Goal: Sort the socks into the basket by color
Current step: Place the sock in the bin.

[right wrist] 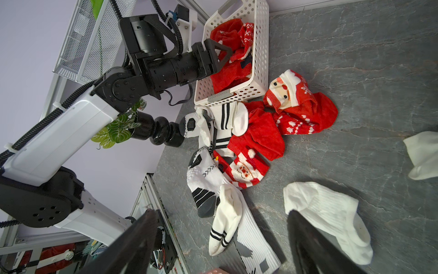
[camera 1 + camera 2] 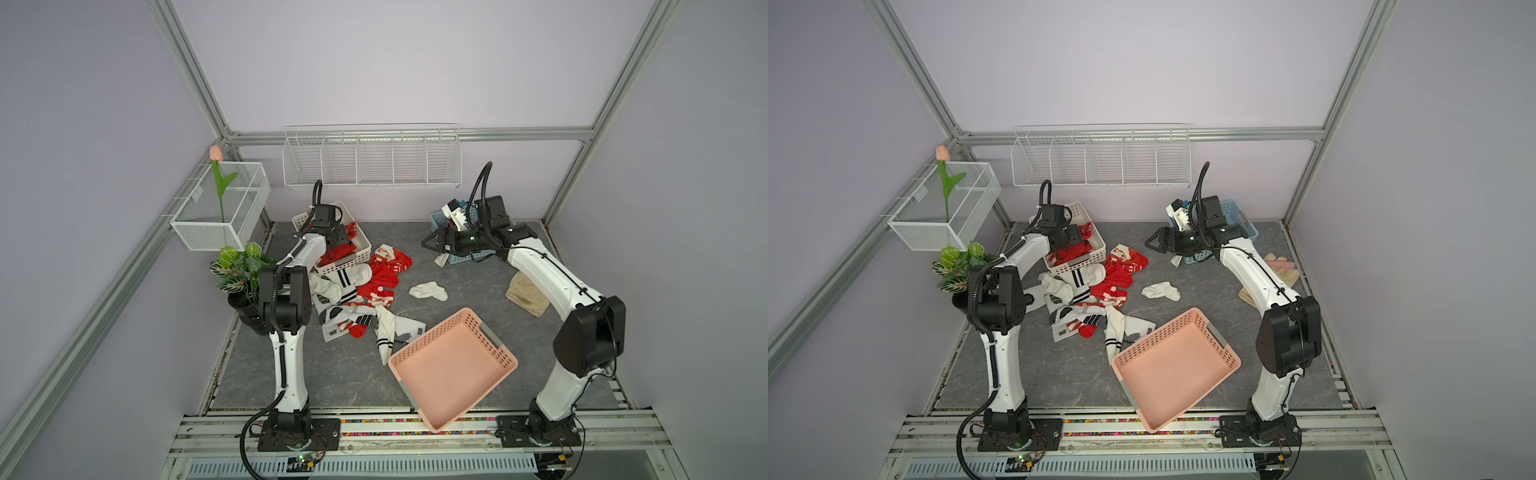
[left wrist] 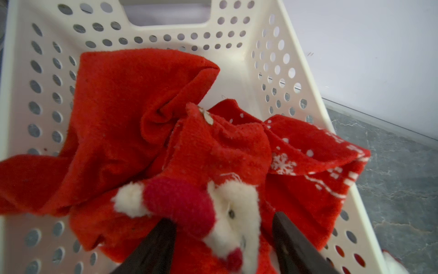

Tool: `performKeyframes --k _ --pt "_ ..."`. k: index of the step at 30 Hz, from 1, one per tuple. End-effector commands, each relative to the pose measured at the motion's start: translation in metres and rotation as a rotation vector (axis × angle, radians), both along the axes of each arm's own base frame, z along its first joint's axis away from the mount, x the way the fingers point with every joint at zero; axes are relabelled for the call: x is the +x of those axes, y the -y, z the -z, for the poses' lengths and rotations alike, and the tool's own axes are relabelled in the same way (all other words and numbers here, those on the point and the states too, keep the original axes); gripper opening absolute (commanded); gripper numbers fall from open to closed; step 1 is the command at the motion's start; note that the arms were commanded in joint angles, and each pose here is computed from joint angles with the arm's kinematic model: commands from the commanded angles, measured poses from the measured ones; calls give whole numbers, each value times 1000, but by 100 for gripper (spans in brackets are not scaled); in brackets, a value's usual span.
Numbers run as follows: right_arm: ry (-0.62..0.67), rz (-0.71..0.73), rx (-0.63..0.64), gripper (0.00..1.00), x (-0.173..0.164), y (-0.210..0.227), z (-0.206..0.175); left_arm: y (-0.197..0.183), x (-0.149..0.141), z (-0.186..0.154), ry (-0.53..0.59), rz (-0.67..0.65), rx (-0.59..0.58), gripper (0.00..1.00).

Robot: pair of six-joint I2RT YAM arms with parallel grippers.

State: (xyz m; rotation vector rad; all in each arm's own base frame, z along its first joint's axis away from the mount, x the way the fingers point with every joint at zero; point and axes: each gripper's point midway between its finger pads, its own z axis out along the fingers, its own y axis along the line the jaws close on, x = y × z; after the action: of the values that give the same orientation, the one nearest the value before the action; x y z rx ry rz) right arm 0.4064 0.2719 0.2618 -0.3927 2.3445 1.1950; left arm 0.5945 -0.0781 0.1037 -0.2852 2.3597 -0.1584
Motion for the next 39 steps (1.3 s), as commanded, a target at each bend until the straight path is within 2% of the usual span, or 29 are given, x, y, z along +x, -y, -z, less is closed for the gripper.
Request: performKeyframes --k 1,12,20,28,34,39 --pt "-21 -1 -25 89 2 3 16 -1 -8 -23 33 2 -24 63" --pt "-47 -3 -109 88 -2 2 38 7 -37 -72 114 52 -92 72" --pt "-96 -37 -346 88 -10 -1 99 18 -64 -101 146 98 -144 73" --pt "-113 -35 -626 88 -7 12 168 43 -110 -113 126 157 -150 73" --pt "-112 -11 -780 88 1 27 203 64 -142 -118 123 198 -178 73" --pt "-131 -25 -834 88 0 30 224 78 -162 -121 120 228 -201 73"
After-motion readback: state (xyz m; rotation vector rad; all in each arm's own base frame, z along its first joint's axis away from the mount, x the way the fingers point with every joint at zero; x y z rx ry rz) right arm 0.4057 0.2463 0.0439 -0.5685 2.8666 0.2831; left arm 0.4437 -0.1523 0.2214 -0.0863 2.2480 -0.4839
